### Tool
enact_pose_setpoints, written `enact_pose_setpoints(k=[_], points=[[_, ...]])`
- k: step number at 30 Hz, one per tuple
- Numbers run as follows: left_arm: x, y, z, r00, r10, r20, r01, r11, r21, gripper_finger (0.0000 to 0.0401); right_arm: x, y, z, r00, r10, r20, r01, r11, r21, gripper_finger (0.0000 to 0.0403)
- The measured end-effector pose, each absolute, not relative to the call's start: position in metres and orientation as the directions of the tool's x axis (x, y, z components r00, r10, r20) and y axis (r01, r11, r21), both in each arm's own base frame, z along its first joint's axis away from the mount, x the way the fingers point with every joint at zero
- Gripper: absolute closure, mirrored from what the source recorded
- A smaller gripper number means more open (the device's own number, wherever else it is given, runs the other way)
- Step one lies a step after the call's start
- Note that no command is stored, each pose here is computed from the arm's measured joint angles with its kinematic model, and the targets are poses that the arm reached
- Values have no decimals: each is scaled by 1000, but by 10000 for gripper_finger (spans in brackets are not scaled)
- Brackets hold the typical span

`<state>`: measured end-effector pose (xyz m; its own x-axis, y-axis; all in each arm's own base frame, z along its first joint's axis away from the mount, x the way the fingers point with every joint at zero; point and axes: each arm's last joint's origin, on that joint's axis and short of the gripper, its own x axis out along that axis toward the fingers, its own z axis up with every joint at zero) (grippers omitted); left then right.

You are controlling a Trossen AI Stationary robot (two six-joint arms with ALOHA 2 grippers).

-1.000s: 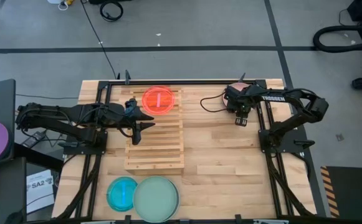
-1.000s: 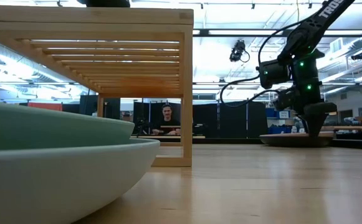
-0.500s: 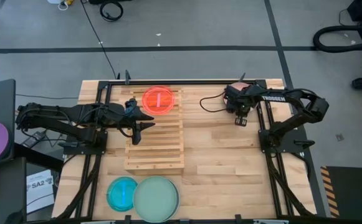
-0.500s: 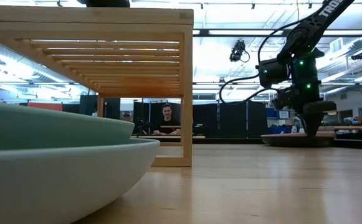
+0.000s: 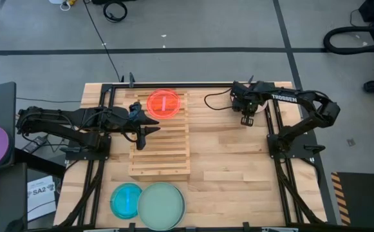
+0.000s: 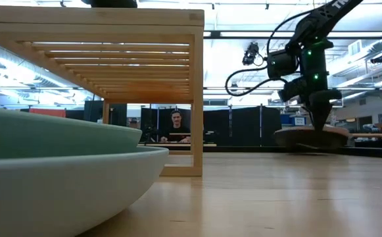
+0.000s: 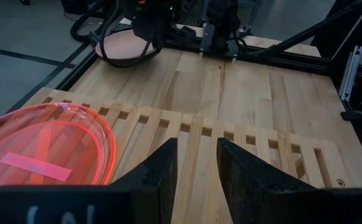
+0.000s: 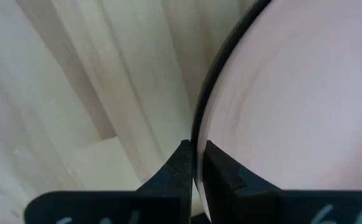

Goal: Place and stack plates onto a shelf
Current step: Put the light brown plate on the shelf

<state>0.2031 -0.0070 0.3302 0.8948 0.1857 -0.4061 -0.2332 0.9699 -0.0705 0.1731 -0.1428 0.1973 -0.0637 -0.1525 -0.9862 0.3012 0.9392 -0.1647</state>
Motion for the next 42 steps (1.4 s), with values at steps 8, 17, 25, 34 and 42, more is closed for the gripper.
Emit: enact_pose_setpoints(k=[8,17,25,34,42], points=[[203,-7,330,895,186,-406,-233,970,-70,284,171,-136,201,-15,25,-1000,411,911,17,377],[203,-7,330,895,186,-406,-233,970,-70,284,171,-138,201,-85,-85,-993,444,889,-114,377],[203,-7,330,894,186,-407,-233,970,-70,284,168,-141,201,-153,-161,-975,463,860,-215,378],[203,-7,330,895,186,-406,-233,970,-70,284,173,-136,201,-68,-71,-995,454,886,-94,380],[203,-7,330,895,186,-406,-232,970,-68,284,181,-127,201,-62,-92,-994,351,930,-108,380]])
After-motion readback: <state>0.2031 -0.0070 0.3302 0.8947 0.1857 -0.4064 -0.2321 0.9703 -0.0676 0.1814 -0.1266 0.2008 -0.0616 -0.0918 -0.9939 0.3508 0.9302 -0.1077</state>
